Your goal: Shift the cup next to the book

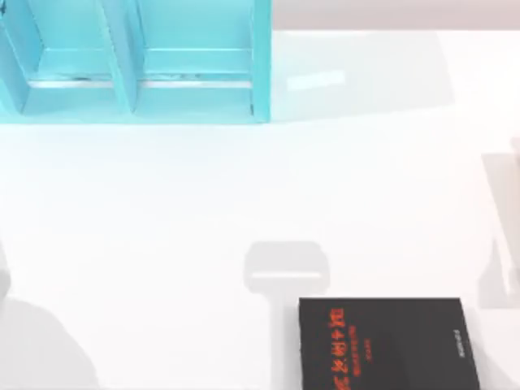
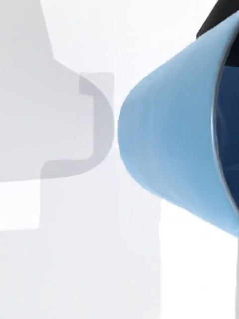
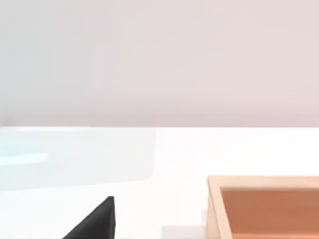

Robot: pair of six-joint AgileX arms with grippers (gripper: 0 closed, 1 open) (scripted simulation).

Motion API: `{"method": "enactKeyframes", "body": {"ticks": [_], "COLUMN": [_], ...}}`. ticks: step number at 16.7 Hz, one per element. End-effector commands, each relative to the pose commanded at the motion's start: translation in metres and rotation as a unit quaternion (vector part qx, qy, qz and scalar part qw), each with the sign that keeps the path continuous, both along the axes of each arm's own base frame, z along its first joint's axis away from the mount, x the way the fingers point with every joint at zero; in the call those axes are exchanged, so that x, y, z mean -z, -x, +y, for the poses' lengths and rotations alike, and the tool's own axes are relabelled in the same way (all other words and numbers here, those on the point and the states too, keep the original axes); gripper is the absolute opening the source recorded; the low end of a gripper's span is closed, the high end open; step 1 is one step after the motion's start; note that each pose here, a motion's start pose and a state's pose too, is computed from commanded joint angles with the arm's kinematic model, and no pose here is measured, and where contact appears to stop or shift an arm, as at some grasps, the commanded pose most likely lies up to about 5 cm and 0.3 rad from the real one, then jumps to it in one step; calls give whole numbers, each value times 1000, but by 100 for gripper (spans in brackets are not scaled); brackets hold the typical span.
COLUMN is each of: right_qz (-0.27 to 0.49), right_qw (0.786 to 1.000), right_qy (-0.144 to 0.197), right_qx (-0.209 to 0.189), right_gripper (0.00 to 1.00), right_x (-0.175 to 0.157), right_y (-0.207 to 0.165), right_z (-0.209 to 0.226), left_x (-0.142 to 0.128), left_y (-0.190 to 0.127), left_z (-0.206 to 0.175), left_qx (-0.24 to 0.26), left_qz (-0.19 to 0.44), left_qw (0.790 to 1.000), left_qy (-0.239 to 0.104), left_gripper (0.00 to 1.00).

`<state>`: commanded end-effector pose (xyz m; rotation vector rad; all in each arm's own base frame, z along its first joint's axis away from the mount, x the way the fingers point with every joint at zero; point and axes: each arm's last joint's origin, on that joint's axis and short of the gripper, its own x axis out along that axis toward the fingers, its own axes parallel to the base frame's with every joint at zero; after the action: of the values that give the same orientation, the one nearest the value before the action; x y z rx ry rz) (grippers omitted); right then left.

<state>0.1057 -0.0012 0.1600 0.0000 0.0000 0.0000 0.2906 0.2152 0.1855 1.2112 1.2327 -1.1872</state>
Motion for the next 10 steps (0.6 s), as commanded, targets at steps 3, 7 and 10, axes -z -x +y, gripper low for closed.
{"method": "enactKeyframes", "body": {"ticks": [3,7,10], "right_qz": [0,0,0], "right_qw": [1000,1000,1000], "right_qy": [0,0,0], "right_qx": [0,0,0], "right_gripper": [100,100,100], "right_x": [0,0,0], "right_y": [0,0,0], "right_z": [0,0,0], "left_x": [-4,-9,-9], "left_y": [-29,-75,-101], "left_z": [-24,-83,-146], "left_qx": [-41,-139,-237], "left_qz": [-6,-23,-37], "left_qw": [999,989,970], "left_qy": [-19,-40,-46], "left_gripper": [0,0,0]}}
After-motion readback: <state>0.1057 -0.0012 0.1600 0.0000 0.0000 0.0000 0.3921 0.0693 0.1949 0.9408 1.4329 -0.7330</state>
